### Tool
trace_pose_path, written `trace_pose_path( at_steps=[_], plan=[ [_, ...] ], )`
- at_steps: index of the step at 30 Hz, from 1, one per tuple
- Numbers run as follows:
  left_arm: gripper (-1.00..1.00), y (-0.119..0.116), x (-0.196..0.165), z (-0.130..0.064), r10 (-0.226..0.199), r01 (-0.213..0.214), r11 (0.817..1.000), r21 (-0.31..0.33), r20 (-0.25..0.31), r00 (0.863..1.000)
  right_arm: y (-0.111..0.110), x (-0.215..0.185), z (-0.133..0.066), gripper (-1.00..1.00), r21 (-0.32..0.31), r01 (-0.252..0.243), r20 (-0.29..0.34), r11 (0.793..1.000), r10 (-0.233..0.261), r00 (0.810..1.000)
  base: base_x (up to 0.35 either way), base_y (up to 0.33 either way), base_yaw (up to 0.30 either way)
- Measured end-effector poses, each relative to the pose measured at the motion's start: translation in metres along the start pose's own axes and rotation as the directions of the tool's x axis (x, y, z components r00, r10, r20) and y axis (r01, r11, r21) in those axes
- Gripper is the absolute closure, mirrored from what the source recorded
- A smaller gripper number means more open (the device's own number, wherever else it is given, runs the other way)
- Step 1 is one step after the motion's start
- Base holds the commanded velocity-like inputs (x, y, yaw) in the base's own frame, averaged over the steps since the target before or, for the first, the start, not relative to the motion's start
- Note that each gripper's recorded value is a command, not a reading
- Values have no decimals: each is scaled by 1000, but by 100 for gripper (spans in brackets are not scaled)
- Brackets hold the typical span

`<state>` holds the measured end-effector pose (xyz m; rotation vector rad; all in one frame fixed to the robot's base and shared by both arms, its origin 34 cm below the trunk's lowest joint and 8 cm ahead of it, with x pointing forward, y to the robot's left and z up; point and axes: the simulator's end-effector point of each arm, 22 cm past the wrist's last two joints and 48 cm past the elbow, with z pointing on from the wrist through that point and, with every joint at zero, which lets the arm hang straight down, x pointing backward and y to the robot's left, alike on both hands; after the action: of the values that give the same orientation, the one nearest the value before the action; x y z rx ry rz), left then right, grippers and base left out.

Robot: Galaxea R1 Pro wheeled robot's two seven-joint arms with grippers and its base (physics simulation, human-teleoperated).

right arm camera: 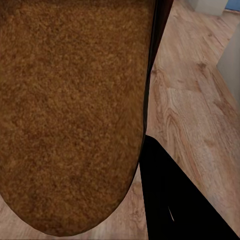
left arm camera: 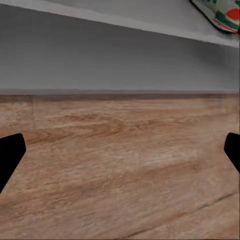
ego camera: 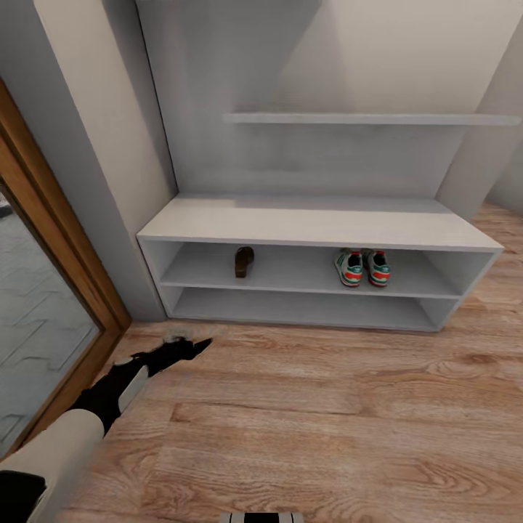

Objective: Pick up the two gym shoes and the two sandals from the corridor floor and place them onto the hallstand (shoe rack) in the corridor, making sure they are on the rack and not on the floor. Arrange them so the two gym shoes are next to each other and the two sandals are next to each other.

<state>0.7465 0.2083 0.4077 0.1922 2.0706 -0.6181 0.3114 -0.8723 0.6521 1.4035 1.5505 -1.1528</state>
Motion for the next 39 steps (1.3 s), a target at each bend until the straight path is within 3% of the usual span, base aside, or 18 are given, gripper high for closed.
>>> trace_pose_path(
  at_steps=[2,4,6,11,18,20,24,26,27,30,31,32,33,34,35,36,37,39],
  plan=[
    [-100,-1,-6,-32,-34,24,984,174,54,998,1,2,1,100,-3,2,-5,1000,-2,1000,0,0,0],
    [-100,-3,-14,-62,-44,18,955,295,83,996,7,11,3,100,-13,7,-23,1000,-7,1000,0,0,0],
    [-100,-3,-19,-83,-44,6,931,365,96,994,15,24,7,100,-29,16,-54,999,-18,998,0,0,0],
    [-100,3,-16,-99,-54,13,918,397,92,994,30,53,13,100,-59,38,-115,998,-44,992,0,0,0],
    [-100,4,-12,-101,-59,20,915,402,83,995,52,89,7,100,-99,47,-172,994,-64,983,0,0,0],
    [-100,4,-12,-101,-59,21,915,402,83,995,67,115,1,100,-127,55,-209,990,-81,975,0,0,0],
    [-100,4,-12,-101,-59,21,916,402,83,995,131,171,-30,100,-253,121,-258,960,-187,948,0,0,0],
    [-100,4,-12,-102,-59,21,915,402,84,995,169,187,-50,100,-329,183,-239,926,-269,933,0,0,0],
    [-100,4,-12,-102,-59,21,915,402,84,995,195,199,-66,100,-382,222,-223,897,-322,920,0,0,0],
    [-100,4,-12,-102,-59,21,915,402,84,995,268,236,-122,100,-530,329,-149,782,-468,871,0,0,0],
    [-100,4,-12,-102,-59,20,915,402,84,995,295,248,-149,100,-579,385,-94,719,-528,844,0,0,0],
    [-100,4,-12,-102,-59,20,915,402,84,995,317,258,-173,100,-619,407,-58,671,-557,829,0,0,0],
    [-100,4,-12,-102,-59,20,915,403,84,995,324,261,-181,100,-627,432,-33,648,-576,817,0,0,0],
    [-100,4,-12,-102,-59,20,915,402,84,995,340,270,-202,100,-657,453,2,603,-599,801,0,0,0],
    [-100,4,-12,-102,-59,20,915,402,84,995,350,276,-216,100,-673,463,22,577,-610,792,0,0,0],
    [-100,4,-12,-102,-59,20,915,402,84,995,364,285,-239,100,-697,483,58,530,-630,775,0,0,0],
    [-100,4,-12,-102,-59,20,915,403,84,995,385,305,-282,100,-741,490,97,460,-648,756,0,0,0],
    [-100,4,-12,-102,-58,20,915,403,84,995,400,324,-321,100,-772,502,133,391,-672,728,0,0,0]
  ],
)
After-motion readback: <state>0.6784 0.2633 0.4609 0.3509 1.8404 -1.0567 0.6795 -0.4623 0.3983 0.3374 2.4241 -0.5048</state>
